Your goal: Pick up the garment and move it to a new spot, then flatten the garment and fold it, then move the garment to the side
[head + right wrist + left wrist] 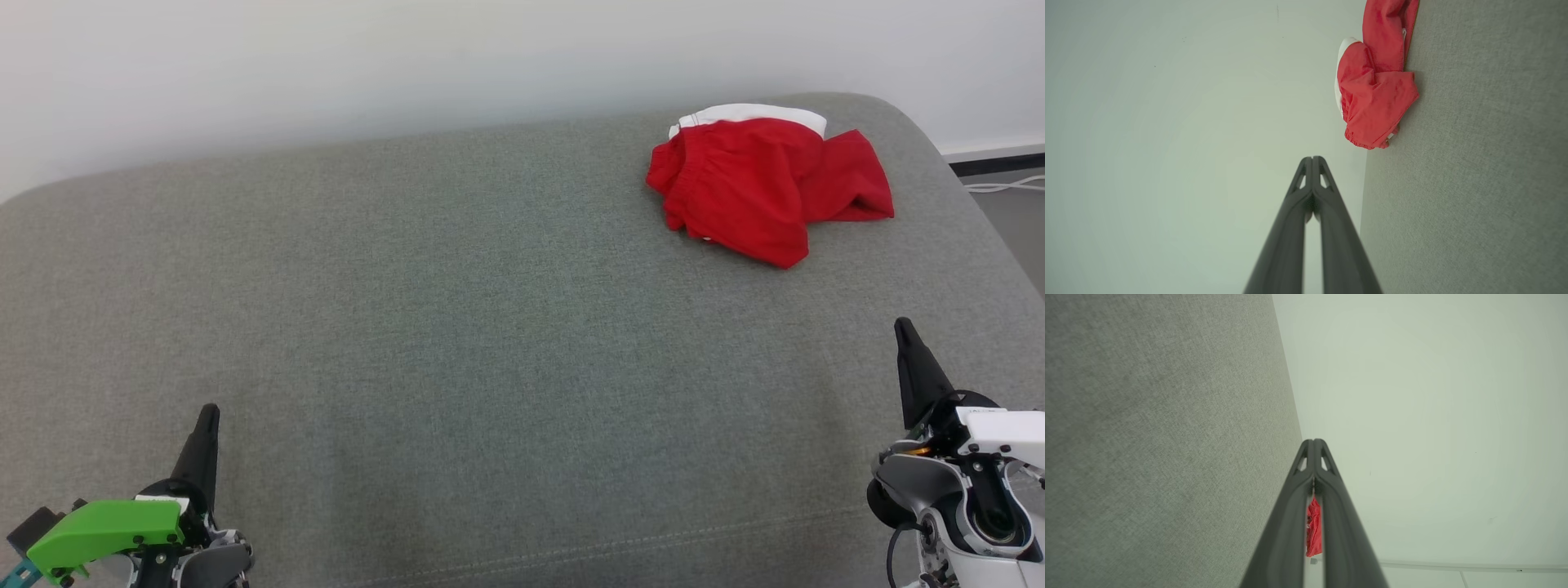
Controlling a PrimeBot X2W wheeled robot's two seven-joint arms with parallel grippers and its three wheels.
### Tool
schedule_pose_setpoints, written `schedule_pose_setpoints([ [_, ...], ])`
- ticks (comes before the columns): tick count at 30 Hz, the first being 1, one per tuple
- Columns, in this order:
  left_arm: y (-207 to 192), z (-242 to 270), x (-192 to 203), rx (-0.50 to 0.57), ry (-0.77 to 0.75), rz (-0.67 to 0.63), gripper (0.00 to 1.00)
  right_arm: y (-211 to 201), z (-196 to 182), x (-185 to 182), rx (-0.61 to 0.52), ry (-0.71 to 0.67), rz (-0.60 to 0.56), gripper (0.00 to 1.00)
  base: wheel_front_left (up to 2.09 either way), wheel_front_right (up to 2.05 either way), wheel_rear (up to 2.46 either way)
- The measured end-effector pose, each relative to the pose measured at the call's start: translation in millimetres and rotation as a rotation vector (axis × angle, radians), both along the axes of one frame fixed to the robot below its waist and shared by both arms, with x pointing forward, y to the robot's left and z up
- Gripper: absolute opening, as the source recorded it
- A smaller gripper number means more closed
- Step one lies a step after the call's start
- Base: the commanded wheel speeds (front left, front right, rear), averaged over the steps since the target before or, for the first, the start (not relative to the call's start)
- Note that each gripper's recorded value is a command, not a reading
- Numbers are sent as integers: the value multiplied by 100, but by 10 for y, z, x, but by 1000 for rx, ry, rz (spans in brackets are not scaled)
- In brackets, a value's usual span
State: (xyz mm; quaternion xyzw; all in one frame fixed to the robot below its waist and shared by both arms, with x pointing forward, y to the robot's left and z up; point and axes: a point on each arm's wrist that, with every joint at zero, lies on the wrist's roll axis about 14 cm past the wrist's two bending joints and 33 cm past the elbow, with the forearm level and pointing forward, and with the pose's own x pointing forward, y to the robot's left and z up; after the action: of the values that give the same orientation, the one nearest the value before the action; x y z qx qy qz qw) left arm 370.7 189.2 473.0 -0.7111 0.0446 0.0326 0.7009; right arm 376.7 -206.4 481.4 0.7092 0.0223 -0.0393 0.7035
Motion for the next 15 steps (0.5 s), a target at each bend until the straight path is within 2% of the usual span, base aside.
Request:
schedule_pose_setpoints([
  [15,-1,-1,0,0,0,-1,0,3,2,1,4,-1,0,0,0,0,0],
])
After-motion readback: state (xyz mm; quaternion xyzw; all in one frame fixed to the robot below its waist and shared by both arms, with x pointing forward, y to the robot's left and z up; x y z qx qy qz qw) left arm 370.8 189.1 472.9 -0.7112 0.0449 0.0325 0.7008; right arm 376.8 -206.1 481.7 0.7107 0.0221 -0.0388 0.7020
